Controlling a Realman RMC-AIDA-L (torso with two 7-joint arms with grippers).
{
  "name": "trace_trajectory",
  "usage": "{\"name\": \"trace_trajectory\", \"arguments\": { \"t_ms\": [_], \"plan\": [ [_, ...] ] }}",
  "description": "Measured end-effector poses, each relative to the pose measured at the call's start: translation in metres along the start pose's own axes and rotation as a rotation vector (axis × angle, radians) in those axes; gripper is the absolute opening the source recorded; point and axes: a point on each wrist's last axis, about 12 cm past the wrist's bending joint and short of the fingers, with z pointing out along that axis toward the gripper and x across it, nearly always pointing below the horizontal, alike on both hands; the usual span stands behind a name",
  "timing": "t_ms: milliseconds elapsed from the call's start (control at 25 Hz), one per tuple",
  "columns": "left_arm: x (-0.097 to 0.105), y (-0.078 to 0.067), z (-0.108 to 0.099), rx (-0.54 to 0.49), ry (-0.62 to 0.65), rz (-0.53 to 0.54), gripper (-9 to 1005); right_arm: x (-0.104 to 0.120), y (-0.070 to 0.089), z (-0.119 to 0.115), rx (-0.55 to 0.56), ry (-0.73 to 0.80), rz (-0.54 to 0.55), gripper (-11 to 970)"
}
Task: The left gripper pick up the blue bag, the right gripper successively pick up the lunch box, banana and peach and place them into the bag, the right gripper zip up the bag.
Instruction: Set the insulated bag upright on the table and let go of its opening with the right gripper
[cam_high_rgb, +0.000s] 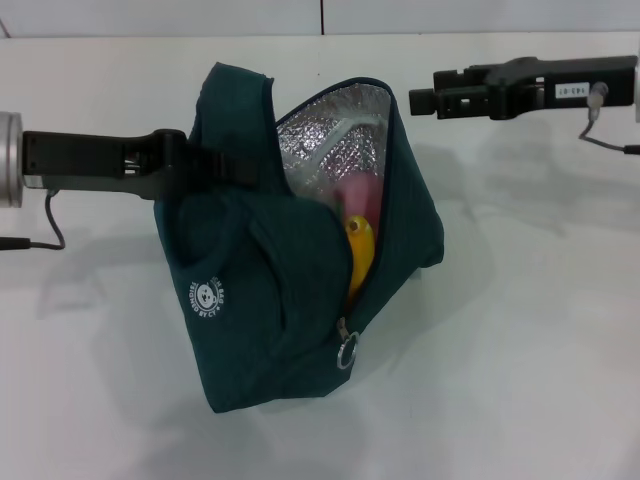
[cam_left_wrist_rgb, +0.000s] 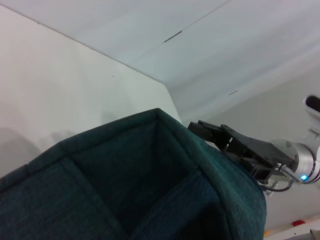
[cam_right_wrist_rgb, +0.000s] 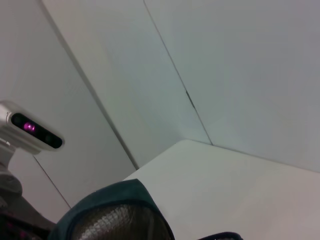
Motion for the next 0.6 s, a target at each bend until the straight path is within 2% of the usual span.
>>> {"name": "trace_trajectory", "arguments": {
  "t_ms": [280,440,600],
  "plan": [
    [0.001,0.000,-0.001,0.000,0.001,0.008,37,-0.017,0.006,0.015,-0.012,0.054,0.005,754],
    [0.002,0.001,-0.001,-0.001,0.000,0.015,37,-0.016,0.004,0.025,0.019,0.077,0.025,816],
    [0.002,0.001,-0.001,-0.001,-0.001,0.017,37,-0.010,0.006,0.037,0.040,0.144,0.029,814]
  ]
}}
